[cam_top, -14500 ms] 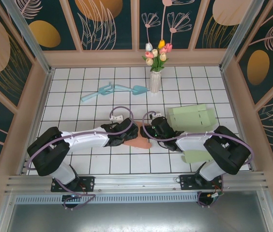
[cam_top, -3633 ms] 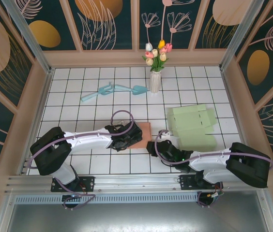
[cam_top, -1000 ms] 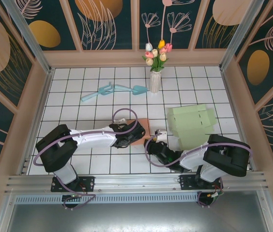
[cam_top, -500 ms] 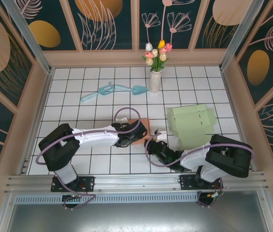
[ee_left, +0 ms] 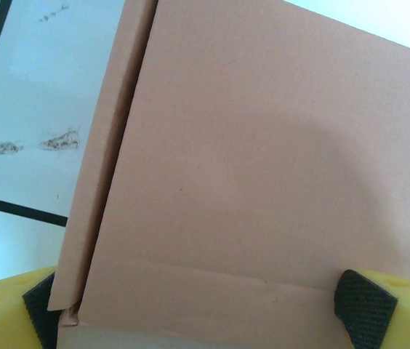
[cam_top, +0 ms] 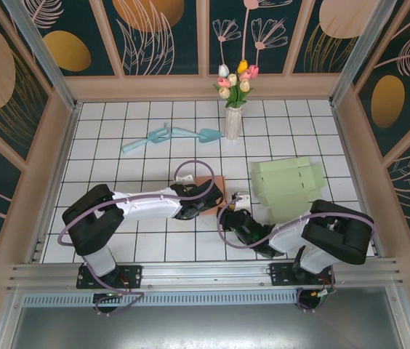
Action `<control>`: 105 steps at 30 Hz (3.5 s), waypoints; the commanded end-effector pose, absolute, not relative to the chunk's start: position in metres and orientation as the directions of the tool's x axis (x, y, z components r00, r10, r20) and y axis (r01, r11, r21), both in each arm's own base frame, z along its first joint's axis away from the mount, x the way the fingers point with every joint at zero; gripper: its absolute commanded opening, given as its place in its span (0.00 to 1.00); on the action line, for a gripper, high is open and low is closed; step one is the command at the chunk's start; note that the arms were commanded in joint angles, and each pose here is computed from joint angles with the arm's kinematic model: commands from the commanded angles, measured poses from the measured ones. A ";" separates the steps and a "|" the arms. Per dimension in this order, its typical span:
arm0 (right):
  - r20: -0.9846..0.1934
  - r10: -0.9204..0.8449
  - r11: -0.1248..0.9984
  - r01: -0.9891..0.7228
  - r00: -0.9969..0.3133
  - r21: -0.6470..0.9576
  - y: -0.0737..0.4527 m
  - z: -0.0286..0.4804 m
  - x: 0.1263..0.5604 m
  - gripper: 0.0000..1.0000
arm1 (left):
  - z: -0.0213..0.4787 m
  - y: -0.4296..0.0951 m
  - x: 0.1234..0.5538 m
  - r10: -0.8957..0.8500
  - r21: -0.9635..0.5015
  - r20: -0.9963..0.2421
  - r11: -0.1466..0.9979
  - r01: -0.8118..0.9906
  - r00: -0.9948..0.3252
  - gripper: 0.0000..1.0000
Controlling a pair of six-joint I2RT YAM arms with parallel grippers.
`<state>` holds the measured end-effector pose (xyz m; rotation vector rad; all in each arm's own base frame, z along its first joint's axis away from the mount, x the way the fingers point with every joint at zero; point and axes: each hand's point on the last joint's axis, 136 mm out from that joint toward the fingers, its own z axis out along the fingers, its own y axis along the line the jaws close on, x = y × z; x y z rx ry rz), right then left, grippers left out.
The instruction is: Fold the paper box
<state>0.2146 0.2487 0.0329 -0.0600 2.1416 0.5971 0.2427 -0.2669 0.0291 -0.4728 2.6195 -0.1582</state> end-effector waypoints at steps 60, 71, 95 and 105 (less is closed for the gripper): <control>-0.467 0.089 0.851 -0.176 -0.880 0.494 0.240 0.025 0.285 0.00 | 0.091 -0.245 0.373 -0.147 -0.385 -0.565 0.917 0.102 -0.812 0.96; -0.439 0.076 0.845 -0.175 -0.895 0.505 0.245 0.014 0.291 0.00 | 0.049 -0.272 0.352 -0.158 -0.542 -0.459 0.829 0.134 -0.874 0.92; -0.474 0.107 0.847 -0.170 -0.874 0.504 0.249 0.024 0.301 0.00 | 0.051 -0.304 0.320 -0.292 -0.573 -0.425 0.819 0.005 -0.857 0.93; -0.530 0.100 0.904 -0.146 -0.842 0.403 0.208 0.037 0.276 0.00 | 0.069 -0.232 0.308 -0.395 -0.552 -0.471 0.829 -0.085 -0.789 0.98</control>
